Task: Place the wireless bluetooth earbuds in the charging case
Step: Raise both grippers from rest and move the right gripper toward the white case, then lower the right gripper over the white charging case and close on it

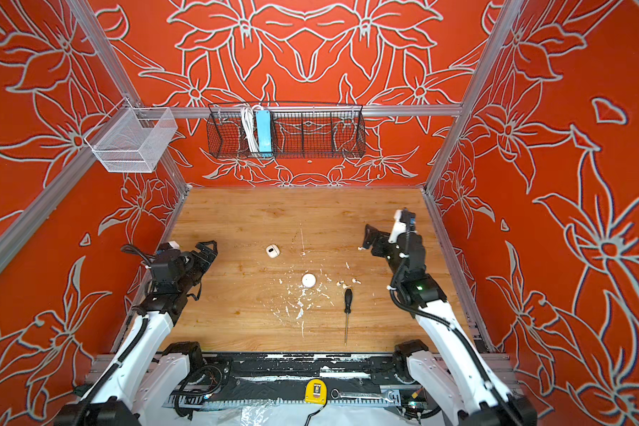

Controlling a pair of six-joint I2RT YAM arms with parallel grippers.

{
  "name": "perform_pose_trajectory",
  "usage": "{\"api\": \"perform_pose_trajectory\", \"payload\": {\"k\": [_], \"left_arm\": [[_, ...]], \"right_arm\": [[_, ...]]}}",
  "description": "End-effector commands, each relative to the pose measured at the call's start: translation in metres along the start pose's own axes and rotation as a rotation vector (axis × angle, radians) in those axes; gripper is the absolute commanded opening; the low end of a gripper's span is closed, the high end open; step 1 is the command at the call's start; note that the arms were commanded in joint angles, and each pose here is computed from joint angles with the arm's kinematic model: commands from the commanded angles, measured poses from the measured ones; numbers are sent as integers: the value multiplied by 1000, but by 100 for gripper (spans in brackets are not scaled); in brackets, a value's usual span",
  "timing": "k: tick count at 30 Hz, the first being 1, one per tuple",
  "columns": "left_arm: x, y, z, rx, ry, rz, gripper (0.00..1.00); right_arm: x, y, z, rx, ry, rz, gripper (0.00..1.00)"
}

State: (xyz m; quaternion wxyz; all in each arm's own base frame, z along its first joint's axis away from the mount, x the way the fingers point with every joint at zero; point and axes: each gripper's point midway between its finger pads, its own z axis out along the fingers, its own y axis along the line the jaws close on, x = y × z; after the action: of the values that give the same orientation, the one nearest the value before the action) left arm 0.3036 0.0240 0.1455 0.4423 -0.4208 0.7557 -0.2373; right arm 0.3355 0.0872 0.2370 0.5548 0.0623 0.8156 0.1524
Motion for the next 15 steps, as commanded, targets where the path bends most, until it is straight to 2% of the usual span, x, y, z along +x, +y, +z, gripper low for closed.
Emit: {"api": "perform_pose_trajectory", "payload": {"k": [1,3,6,10,15], "left_arm": [[-8,-8,3,27,-24,-52,97],[-5,-21,6,67,21,-24,97],[-3,-45,9,141,83,27,97],[3,-37,22,87,138,27,97],[7,-21,37,24,155,40,97]], "right_arm": [[36,34,28,-1,113,-143,98],[54,59,44,-10,230,-184,93],[83,94,58,-38,325,-277,89],[120,121,70,-12,368,-420,91],[144,154,77,-36,510,-352,87]]}}
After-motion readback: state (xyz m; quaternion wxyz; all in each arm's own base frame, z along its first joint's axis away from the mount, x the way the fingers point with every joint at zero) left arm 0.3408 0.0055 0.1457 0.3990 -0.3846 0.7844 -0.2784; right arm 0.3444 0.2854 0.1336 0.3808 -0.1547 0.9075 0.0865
